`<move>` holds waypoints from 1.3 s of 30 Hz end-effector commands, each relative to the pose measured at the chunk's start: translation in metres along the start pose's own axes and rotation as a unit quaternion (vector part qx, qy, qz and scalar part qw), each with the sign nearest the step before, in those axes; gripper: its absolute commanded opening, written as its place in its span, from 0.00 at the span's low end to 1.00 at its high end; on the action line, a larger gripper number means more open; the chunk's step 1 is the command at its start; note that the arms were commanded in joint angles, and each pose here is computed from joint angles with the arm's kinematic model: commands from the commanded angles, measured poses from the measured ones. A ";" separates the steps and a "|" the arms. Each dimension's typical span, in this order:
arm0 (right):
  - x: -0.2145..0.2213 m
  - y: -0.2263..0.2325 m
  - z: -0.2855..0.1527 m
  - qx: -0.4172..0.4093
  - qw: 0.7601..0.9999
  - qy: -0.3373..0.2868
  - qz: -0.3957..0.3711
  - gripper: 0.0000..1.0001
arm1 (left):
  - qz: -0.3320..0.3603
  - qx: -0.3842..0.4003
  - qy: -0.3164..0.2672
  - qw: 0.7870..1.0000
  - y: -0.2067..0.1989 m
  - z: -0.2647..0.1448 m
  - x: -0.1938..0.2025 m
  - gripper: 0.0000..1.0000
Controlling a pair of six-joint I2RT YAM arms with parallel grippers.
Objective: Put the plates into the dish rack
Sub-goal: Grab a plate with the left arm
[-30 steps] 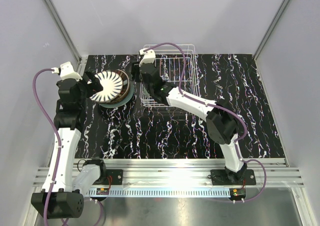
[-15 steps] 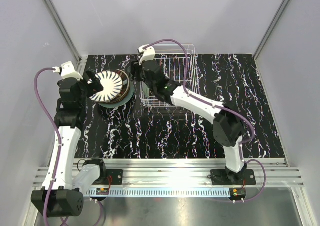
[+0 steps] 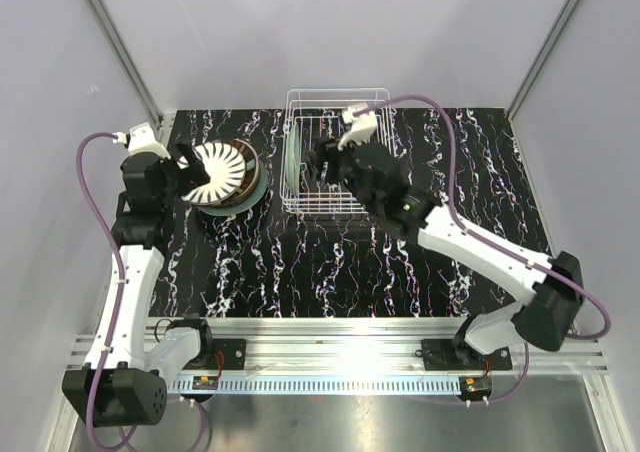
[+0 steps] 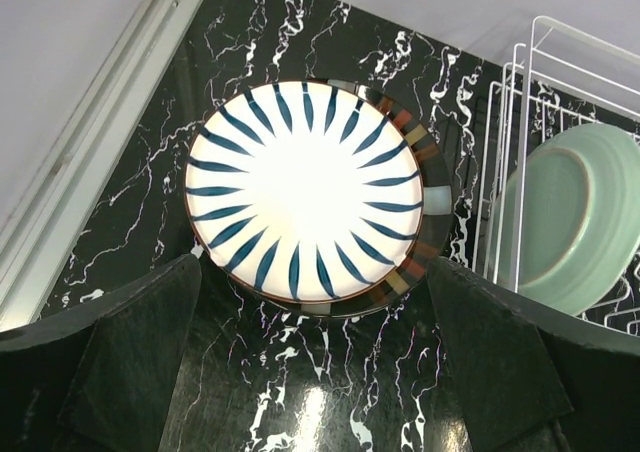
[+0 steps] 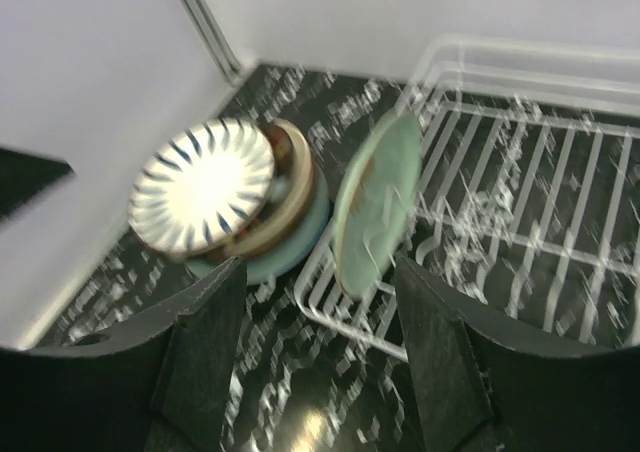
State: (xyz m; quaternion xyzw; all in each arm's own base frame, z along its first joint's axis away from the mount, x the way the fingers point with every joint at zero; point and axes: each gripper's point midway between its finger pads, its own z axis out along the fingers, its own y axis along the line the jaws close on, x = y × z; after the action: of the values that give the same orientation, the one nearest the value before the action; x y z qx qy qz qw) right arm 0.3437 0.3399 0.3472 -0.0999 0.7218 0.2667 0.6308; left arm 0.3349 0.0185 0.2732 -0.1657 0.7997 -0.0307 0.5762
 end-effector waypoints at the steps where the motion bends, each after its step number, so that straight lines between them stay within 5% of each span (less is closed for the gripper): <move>1: 0.025 -0.034 -0.028 0.051 0.998 0.038 -0.005 0.68 | -0.012 0.016 -0.018 1.000 -0.011 -0.001 -0.019 0.99; 15: 0.049 -0.088 -0.112 0.119 0.991 0.055 0.017 0.68 | -0.051 -0.030 0.020 0.998 0.012 0.020 -0.002 0.99; 24: 0.069 -0.112 -0.128 0.148 0.988 0.045 0.019 0.60 | -0.063 -0.077 0.031 0.995 0.039 0.030 0.008 0.99; 39: 0.058 -0.181 -0.116 0.225 0.969 -0.056 0.087 0.44 | -0.132 -0.100 0.116 0.979 0.082 0.074 0.047 0.99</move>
State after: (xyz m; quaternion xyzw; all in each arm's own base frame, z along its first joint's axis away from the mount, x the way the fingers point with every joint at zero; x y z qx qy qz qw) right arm 0.3065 0.1372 0.2326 0.0901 0.7659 0.1147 0.6262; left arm 0.3546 0.0885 0.1683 -0.3167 0.8467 -0.0116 0.4273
